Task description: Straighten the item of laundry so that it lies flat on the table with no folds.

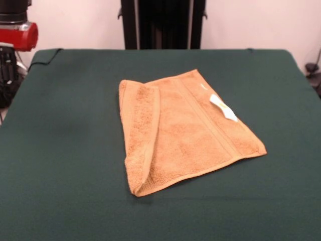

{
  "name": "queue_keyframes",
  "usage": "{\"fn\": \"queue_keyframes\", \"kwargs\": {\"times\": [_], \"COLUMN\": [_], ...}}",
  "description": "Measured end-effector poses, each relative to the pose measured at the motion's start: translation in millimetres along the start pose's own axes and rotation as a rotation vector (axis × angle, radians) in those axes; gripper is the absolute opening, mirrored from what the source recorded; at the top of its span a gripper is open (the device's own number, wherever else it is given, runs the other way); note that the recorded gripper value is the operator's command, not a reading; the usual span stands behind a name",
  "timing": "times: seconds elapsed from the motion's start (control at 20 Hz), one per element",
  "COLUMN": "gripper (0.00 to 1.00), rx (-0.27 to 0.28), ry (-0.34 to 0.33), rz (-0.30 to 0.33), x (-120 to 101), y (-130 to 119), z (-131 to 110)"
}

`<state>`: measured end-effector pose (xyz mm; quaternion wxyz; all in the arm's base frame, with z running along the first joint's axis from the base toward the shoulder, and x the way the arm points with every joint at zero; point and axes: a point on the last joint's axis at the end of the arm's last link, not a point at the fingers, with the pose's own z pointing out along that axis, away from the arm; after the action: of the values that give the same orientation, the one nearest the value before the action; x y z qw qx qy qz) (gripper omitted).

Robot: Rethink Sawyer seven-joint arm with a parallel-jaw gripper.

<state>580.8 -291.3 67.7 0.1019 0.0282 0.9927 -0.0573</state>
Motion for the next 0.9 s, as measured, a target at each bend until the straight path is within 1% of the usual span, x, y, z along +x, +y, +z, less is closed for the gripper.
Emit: {"fn": "queue_keyframes", "kwargs": {"times": [0.2,0.45,0.55,0.65,0.75,0.8,0.9], "gripper": [0.0,0.0,0.0,0.0,0.0,0.0,0.0], "rx": [0.007,0.011,0.01,0.004,0.002,0.001,0.0], "ry": [0.003,-0.003,-0.006,-0.008,-0.008,-0.008,-0.008], "rz": [0.032,0.023,0.013,-0.011,-0.022,-0.032,-0.063], "x": [8.5,5.7,4.7,6.5,8.1,9.5,15.6], "y": [-19.6,-16.2,-9.8,6.1,13.6,20.7,42.4], "z": [-0.2,-5.1,-8.0,-14.0,-16.6,-18.4,-22.7]}}
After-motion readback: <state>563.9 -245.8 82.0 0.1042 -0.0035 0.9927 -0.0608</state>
